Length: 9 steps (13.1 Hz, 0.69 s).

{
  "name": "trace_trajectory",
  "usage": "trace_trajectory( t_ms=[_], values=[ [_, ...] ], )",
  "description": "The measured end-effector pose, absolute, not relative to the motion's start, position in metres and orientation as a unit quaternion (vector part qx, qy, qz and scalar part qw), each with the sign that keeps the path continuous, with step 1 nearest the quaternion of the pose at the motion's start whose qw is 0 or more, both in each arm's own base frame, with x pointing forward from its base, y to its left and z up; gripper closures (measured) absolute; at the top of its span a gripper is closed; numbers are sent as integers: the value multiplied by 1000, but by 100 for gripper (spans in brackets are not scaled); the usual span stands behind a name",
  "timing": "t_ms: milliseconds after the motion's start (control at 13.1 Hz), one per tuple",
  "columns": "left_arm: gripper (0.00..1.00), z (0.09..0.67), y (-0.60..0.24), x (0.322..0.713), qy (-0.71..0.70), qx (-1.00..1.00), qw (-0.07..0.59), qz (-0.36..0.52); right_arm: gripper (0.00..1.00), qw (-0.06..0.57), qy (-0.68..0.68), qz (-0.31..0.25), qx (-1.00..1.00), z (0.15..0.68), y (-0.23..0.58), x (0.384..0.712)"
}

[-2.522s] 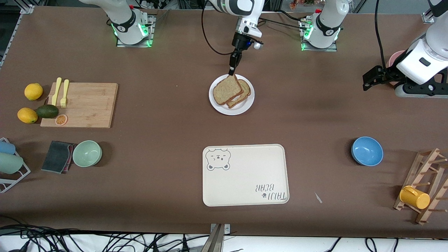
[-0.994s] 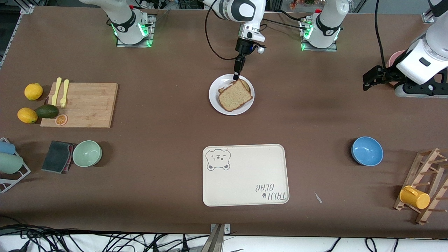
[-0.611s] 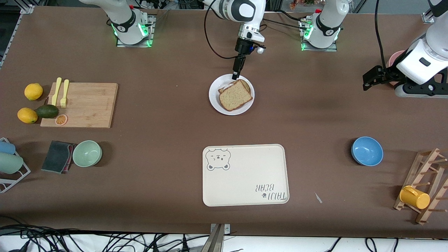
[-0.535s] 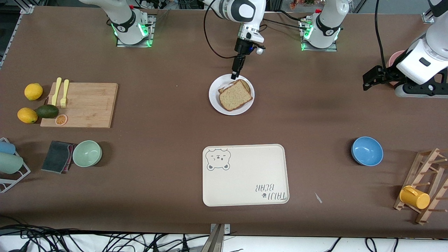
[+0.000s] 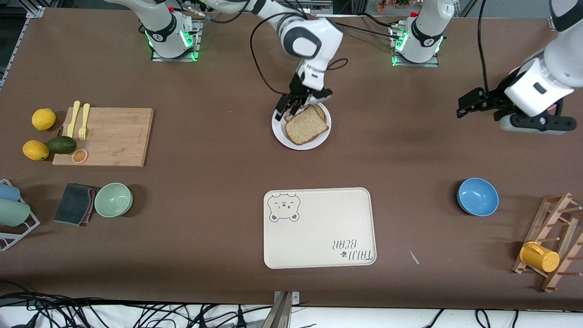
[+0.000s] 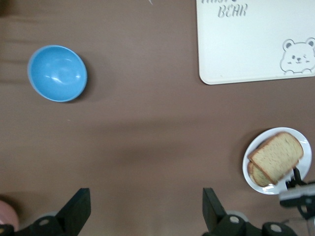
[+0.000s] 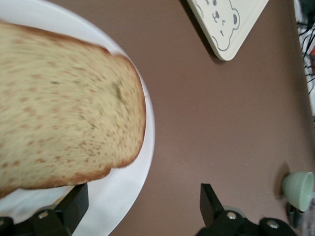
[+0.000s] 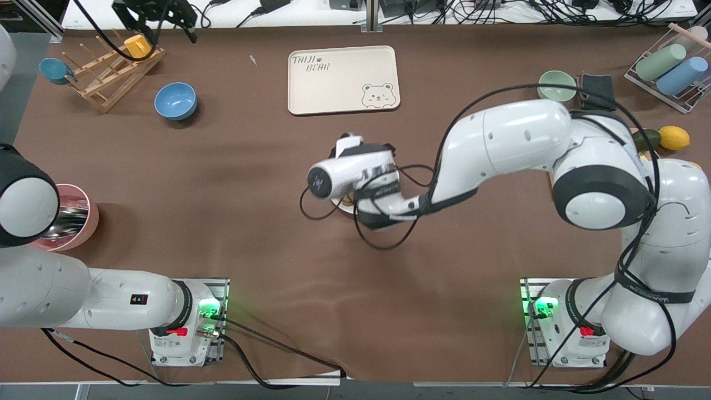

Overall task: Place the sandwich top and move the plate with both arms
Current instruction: 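Withdraw the right gripper while the left gripper reaches the plate rim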

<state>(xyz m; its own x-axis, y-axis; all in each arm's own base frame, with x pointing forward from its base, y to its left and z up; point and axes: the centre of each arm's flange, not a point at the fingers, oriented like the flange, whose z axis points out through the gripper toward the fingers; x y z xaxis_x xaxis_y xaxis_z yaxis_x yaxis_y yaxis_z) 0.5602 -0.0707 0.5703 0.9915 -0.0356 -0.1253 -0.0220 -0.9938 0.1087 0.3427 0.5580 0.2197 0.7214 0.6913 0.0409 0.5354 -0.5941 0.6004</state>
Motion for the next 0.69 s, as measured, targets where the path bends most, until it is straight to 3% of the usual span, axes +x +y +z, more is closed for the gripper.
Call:
trace_trajectory(
  t_ms=[306,688],
  values=[
    [0,525,-92,566,-29,985,107,-135,0,190,257,107,942,271,511,436],
    [0,493,-97,576,-48,977,128,-163,0,108,173,69,977,350,483,466]
  ],
)
